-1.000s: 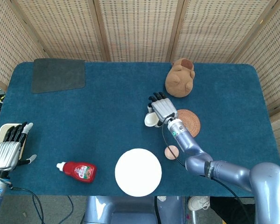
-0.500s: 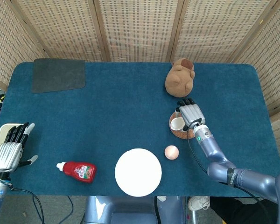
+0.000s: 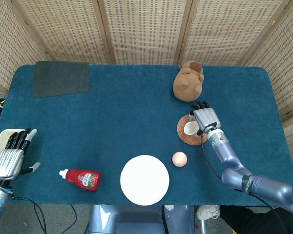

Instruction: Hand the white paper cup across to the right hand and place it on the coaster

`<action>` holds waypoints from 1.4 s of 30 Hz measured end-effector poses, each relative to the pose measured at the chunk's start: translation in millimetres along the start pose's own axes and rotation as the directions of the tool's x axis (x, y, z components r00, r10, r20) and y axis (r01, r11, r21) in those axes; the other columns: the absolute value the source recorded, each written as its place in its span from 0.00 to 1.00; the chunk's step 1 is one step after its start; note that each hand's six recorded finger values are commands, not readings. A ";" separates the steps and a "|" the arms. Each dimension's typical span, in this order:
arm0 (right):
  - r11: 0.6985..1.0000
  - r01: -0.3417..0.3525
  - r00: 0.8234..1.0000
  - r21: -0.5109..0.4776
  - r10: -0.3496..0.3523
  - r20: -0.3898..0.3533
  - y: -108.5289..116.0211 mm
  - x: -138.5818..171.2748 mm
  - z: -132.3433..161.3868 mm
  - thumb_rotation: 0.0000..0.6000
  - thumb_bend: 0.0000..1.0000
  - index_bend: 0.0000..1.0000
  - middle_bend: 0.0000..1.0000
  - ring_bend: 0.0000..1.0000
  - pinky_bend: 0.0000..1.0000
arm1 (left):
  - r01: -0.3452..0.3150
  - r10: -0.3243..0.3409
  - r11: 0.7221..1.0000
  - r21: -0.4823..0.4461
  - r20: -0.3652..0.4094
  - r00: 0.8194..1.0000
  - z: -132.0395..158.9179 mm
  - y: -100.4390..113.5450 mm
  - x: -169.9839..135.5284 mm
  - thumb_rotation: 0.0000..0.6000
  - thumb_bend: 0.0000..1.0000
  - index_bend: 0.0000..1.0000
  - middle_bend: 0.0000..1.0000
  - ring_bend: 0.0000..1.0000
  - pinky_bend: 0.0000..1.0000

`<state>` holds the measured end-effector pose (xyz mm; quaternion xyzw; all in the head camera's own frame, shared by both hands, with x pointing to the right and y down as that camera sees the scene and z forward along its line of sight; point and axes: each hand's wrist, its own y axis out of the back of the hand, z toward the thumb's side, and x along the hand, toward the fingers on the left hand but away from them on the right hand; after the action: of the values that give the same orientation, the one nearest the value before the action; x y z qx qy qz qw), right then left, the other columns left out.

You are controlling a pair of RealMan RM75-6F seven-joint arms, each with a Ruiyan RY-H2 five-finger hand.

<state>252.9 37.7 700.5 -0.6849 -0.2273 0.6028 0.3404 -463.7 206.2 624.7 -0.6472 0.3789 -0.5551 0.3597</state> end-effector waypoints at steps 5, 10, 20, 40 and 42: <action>1.000 -0.006 1.000 -0.001 0.006 0.009 -5.3 -2.6 -0.8 1.00 0.02 0.32 0.06 0.00 0.00 | -0.002 0.002 1.000 -0.002 0.000 1.000 -0.3 0.3 -0.2 1.00 0.18 0.00 0.00 0.00 0.00; 1.000 -0.003 1.000 0.004 0.003 0.012 -8.6 -3.8 -0.4 1.00 0.02 0.22 0.00 0.00 0.00 | -0.004 0.004 1.000 -0.007 -0.001 1.000 -0.8 0.8 -0.3 1.00 0.18 0.00 0.00 0.00 0.00; 0.999 0.035 0.998 0.026 -0.036 0.046 -3.3 5.6 -17.8 1.00 0.02 0.03 0.00 0.00 0.00 | -0.004 0.004 1.000 -0.014 0.003 1.000 -0.2 0.5 0.0 1.00 0.18 0.00 0.00 0.00 0.00; 0.966 0.258 0.949 0.016 -0.256 0.184 -19.3 112.3 -113.4 1.00 0.02 0.00 0.00 0.00 0.00 | -0.030 0.030 1.000 0.003 0.015 0.999 4.4 3.4 -4.5 1.00 0.18 0.00 0.00 0.00 0.00; 0.955 0.296 0.938 0.024 -0.296 0.181 -21.2 129.2 -116.9 1.00 0.02 0.00 0.00 0.00 0.00 | -0.035 0.034 0.999 0.006 0.020 0.999 6.3 3.8 -5.8 1.00 0.18 0.00 0.00 0.00 0.00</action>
<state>391.6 122.6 634.4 -0.5853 -0.3590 0.6046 0.4037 -458.3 209.9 617.9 -0.6451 0.3847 -0.5433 0.3750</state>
